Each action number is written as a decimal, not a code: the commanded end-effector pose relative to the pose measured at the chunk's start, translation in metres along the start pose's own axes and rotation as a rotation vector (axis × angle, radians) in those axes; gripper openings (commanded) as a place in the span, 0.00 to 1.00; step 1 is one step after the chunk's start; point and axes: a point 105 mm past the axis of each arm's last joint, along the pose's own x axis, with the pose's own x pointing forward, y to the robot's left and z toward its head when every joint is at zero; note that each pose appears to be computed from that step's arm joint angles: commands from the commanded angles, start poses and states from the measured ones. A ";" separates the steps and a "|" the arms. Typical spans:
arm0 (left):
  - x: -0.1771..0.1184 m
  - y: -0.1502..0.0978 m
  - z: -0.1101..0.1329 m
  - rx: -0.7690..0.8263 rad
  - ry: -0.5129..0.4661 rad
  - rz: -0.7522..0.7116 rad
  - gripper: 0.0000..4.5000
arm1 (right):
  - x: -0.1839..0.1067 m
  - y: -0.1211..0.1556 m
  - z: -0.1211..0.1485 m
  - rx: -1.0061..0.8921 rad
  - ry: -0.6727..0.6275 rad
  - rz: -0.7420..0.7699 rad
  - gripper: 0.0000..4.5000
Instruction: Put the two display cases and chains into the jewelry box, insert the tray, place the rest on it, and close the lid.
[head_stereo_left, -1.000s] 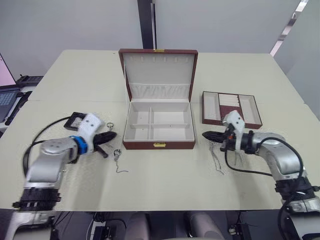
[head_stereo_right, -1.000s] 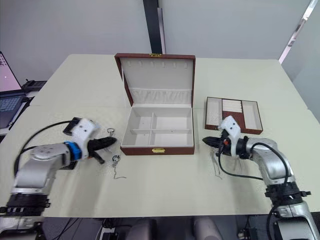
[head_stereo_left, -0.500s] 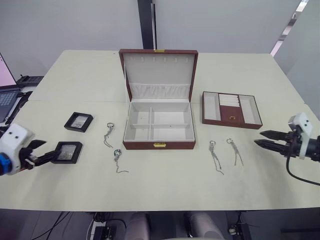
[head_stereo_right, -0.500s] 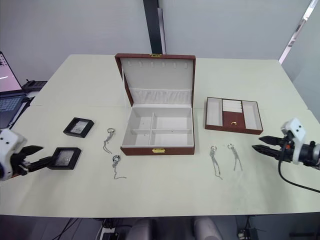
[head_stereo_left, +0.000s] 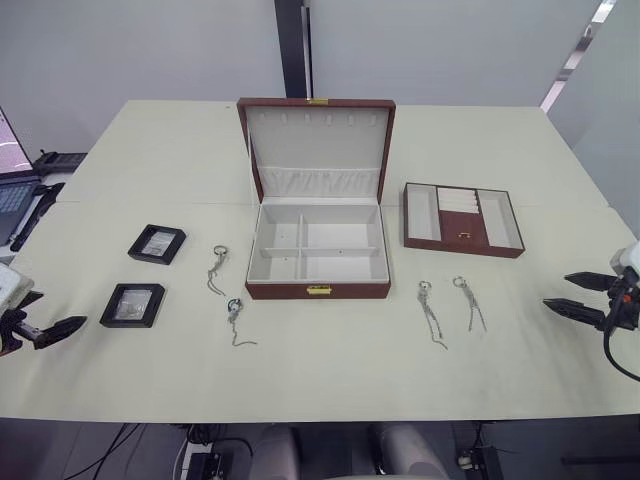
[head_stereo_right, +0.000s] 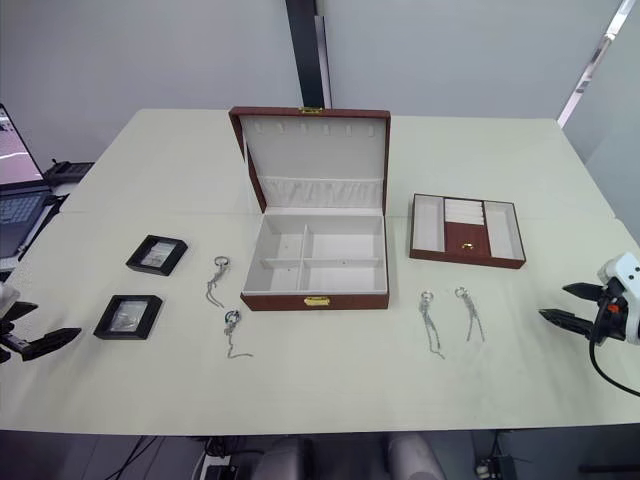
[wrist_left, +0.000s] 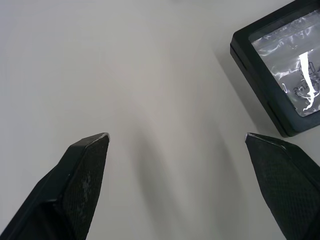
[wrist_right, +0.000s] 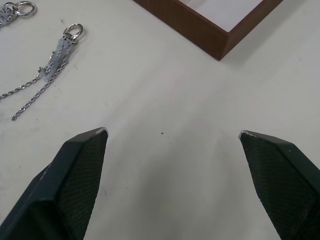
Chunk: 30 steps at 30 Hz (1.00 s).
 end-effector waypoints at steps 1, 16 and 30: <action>-0.005 0.008 0.003 0.033 0.008 0.027 1.00 | -0.007 -0.004 0.012 -0.046 -0.006 -0.011 0.99; -0.005 -0.025 0.020 0.262 0.031 -0.269 1.00 | 0.014 0.053 0.080 -0.085 -0.259 0.254 0.99; -0.004 -0.053 0.043 0.646 0.178 -0.585 1.00 | 0.035 0.198 0.154 -0.403 -0.485 0.591 0.99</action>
